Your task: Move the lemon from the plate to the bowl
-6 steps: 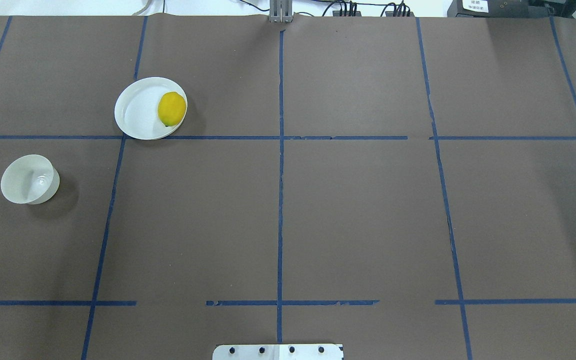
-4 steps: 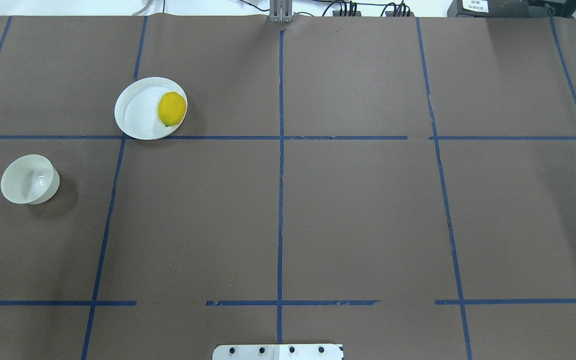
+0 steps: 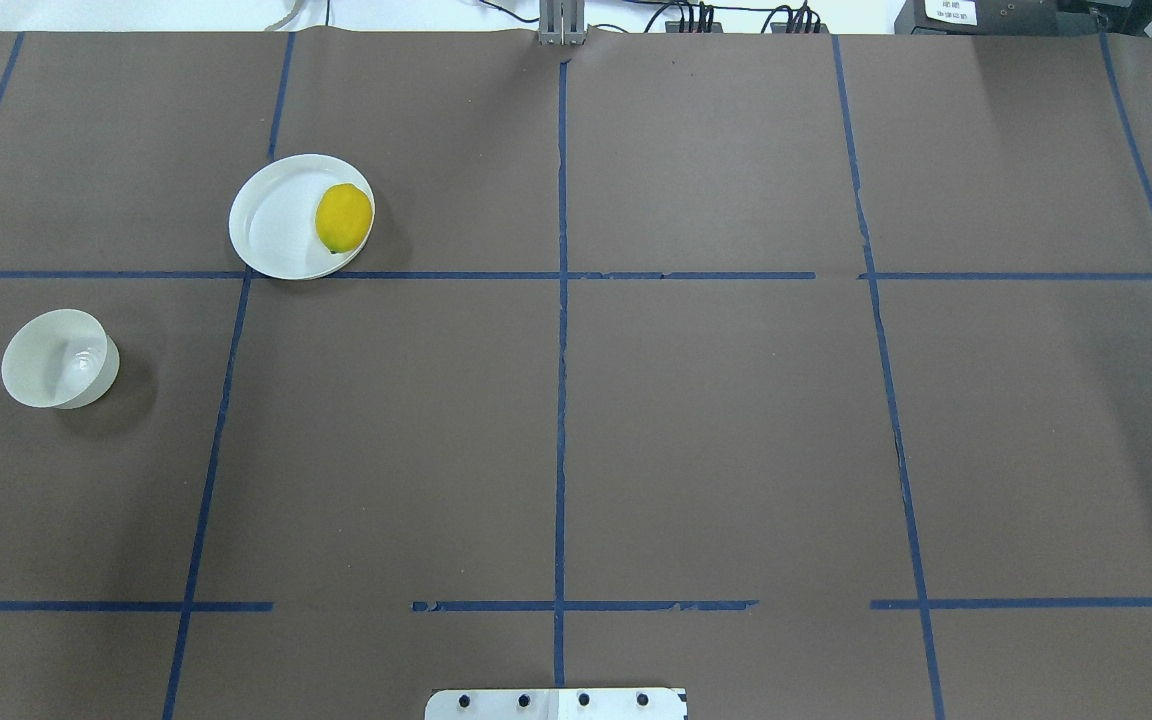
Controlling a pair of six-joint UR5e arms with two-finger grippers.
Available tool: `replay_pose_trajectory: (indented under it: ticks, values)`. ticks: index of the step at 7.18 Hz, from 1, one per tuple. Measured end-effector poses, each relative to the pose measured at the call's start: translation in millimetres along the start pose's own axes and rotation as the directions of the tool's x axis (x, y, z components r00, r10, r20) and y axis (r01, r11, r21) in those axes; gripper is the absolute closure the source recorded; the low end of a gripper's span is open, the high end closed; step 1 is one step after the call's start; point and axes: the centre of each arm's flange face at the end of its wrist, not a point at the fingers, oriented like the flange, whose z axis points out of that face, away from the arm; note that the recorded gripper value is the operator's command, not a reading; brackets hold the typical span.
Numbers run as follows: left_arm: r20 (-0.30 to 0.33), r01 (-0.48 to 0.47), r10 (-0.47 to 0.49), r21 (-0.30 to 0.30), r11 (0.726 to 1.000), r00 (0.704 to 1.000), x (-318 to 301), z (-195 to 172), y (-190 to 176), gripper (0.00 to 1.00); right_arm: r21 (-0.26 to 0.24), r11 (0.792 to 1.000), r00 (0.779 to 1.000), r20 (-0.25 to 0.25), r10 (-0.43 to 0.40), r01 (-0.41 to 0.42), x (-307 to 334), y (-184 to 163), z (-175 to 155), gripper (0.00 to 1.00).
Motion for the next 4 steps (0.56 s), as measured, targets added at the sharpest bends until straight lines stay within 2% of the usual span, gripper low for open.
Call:
replay_pose_trajectory:
  ticks: [2,4]
  values:
    - [0.007,-0.065,0.065,0.078,0.995,0.998,27.5,-5.0,-29.1,0.0,0.0,1.0,1.0,0.0,0.0,0.0,0.0,0.0,0.0,0.0]
    - [0.054,-0.172,0.167,0.086,0.981,0.984,79.9,3.2,-81.4,0.0,0.0,1.0,1.0,0.0,0.0,0.0,0.0,0.0,0.0,0.0]
